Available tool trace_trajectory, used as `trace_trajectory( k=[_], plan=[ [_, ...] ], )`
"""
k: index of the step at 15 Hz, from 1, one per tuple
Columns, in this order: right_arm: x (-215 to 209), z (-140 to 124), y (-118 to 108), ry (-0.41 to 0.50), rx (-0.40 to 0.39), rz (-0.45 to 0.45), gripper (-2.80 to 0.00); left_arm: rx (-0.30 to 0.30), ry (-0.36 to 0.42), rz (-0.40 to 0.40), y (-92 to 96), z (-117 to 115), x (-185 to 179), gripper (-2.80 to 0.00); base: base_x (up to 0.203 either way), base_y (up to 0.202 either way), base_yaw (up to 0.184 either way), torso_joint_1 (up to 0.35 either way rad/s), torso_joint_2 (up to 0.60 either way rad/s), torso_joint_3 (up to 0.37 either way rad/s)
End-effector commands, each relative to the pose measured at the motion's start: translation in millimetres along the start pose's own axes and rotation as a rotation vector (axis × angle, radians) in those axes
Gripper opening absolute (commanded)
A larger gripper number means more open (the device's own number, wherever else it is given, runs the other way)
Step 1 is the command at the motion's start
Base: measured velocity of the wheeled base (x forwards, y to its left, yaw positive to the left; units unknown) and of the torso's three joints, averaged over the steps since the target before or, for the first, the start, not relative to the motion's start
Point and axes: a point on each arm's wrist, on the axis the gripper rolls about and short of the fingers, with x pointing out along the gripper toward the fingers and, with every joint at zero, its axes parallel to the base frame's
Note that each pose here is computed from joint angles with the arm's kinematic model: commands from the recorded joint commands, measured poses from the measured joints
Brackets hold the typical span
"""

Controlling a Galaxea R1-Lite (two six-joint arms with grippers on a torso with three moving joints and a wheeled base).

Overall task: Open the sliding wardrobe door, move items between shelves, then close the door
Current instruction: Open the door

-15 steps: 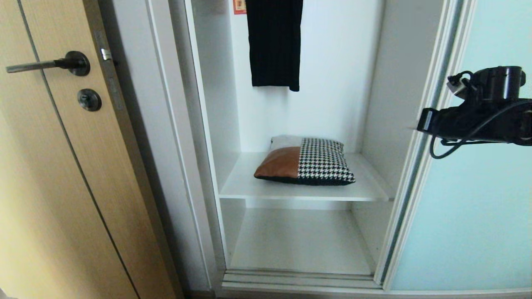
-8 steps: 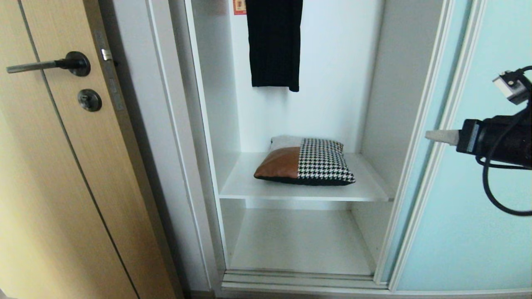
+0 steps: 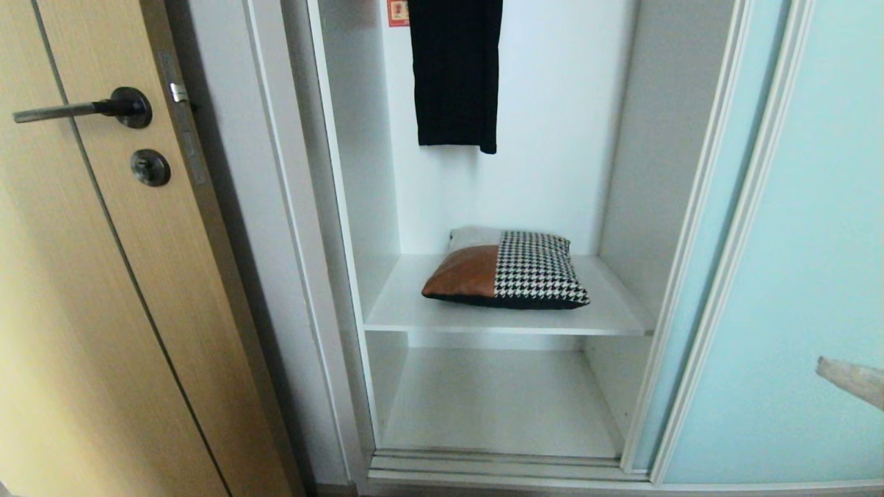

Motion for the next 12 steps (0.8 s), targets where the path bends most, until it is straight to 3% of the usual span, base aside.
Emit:
trace_trajectory(
  k=[1,5,7,9,12],
  plan=[
    [-47,-31,15,-0.077,-0.035,0.014,-2.80,0.000,0.000,-0.001,0.0,0,0,-2.80,0.000,0.000,0.000,0.000,0.00,0.000],
    [-76,-102,18,-0.079,-0.036,0.003,-2.80,0.000,0.000,0.001,0.0,0,0,-2.80,0.000,0.000,0.000,0.000,0.00,0.000],
    [-76,-136,12,-0.089,-0.057,-0.065,-2.80,0.000,0.000,-0.001,0.0,0,0,-2.80,0.000,0.000,0.000,0.000,0.00,0.000],
    [-77,-146,9,-0.152,-0.094,-0.136,-2.80,0.000,0.001,-0.001,0.0,0,0,-2.80,0.000,0.000,0.000,0.000,0.00,0.000],
    [-78,-148,9,-0.240,-0.123,-0.151,-2.80,0.000,0.000,0.001,0.0,0,0,-2.80,0.000,0.000,0.000,0.000,0.00,0.000]
  ],
)
